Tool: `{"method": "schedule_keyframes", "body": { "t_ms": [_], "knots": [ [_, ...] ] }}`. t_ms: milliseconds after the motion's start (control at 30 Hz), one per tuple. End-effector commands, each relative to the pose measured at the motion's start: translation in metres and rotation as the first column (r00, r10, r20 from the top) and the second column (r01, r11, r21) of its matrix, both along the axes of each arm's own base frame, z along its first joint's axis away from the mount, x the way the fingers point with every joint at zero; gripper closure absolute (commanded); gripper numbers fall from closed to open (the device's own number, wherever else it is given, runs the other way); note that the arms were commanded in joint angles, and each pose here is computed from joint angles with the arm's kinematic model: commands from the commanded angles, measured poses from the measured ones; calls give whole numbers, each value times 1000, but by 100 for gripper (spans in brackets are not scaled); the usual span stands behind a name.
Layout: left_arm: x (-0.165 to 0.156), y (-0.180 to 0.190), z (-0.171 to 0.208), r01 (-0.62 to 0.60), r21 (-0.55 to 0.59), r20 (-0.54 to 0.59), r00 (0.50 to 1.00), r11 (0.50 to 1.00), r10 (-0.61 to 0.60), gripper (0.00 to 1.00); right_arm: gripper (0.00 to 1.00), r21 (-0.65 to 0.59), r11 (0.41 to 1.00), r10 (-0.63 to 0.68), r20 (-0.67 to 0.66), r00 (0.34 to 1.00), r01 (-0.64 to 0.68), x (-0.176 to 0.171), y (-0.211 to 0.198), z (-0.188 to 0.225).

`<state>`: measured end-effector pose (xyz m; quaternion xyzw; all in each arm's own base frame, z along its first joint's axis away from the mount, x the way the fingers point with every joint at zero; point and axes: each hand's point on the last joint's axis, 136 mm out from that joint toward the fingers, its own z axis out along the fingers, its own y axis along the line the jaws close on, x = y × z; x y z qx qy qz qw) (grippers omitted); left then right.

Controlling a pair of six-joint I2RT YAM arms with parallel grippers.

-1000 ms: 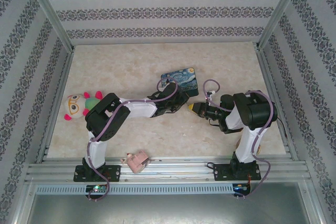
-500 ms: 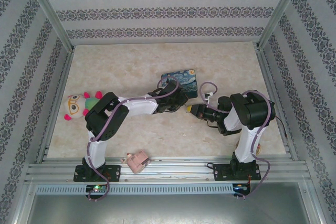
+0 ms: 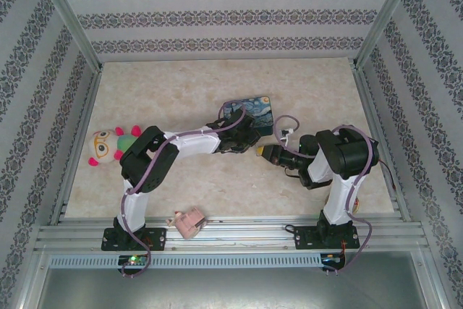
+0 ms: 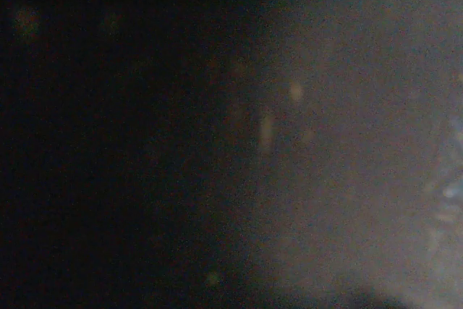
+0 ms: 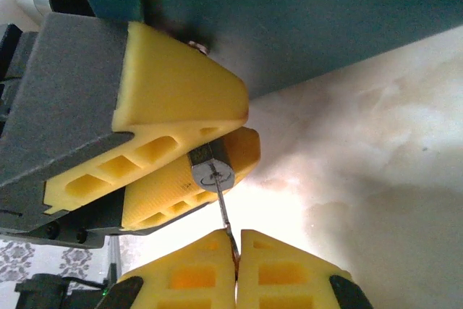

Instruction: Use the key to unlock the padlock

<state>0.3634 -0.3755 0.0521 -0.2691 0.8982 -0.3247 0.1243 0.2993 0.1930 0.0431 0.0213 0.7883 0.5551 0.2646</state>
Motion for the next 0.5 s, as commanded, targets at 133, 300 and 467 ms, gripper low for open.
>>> {"method": "schedule_keyframes", "body": {
  "t_ms": [133,300,467],
  "knots": [
    [-50,-21,-25,100,-53,-229,967,994,-109,93,100,-53,994,-94,108,990,100,9,-9,8],
    [-51,-20,-26,96,-48,-243,964,994,-105,93,100,-43,993,-108,114,988,114,16,-9,12],
    [-53,-22,-31,116,-39,-256,959,992,-123,93,100,9,996,-92,106,990,92,23,-3,26]
  ]
}}
